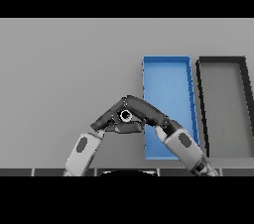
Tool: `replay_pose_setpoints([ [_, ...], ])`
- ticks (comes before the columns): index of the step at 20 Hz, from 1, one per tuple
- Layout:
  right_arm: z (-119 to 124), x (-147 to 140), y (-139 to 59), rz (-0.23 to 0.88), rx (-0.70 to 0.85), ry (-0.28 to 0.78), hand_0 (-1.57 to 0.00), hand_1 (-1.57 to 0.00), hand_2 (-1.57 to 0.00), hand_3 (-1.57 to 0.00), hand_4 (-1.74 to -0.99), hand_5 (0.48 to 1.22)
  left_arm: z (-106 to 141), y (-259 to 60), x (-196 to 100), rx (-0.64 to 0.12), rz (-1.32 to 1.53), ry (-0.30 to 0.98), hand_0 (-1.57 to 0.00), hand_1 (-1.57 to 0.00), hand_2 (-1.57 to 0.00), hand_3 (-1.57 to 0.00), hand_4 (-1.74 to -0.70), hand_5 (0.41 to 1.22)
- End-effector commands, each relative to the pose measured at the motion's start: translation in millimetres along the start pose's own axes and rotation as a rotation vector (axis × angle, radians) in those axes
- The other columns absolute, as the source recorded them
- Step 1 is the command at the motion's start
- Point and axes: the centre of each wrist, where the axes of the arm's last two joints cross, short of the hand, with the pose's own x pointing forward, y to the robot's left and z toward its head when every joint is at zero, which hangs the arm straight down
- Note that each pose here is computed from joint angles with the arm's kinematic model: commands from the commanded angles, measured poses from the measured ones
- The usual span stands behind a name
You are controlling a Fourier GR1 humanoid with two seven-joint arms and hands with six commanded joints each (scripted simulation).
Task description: Pick up the blue pipe and place it into the blue bin.
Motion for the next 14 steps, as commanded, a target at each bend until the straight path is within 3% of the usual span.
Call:
replay_pose_setpoints([
  [1,1.7,1.1,-1.2,0.0,-0.007,-0.015,-1.51,-1.51,-1.51,-1.46,-1.71,1.125,-3.5,-0.5,2.7,0.003,-0.001,-0.013,-1.57,-1.57,-1.57,-1.43,-1.73,1.221],
  [6,0.4,0.0,-0.5,0.022,-0.055,-0.062,-1.55,-1.55,-1.55,-1.54,-1.731,1.19,-3.5,0.0,6.0,0.034,-0.058,-0.021,-1.57,-1.57,-1.57,-1.45,-1.72,1.221],
  [7,-3.6,0.3,2.0,0.032,-0.064,-0.059,-1.56,-1.56,-1.56,-1.54,-1.733,1.196,-2.3,1.2,7.1,0.047,-0.088,-0.006,-1.46,-1.34,-1.29,-1.17,-1.6,1.221],
  [8,-2.9,-0.5,4.9,0.037,-0.059,-0.039,-1.56,-1.56,-1.56,-1.55,-1.734,1.201,-0.4,0.8,4.2,0.02,-0.091,0.01,-1.17,-1.07,-1.03,-0.93,-1.47,1.221],
  [11,-0.9,0.9,6.6,0.022,-0.065,0.001,-1.56,-1.56,-1.56,-1.56,-1.738,1.211,3.1,4.1,2.2,-0.047,-0.12,0.033,-0.6,-0.55,-0.53,-0.48,-1.21,1.221],
  [14,0.0,5.9,6.7,0.033,-0.08,0.014,-1.57,-1.57,-1.57,-1.56,-1.739,1.216,6.2,7.0,2.5,-0.036,-0.13,0.043,-0.31,-0.28,-0.27,-0.24,-1.05,0.938],
])
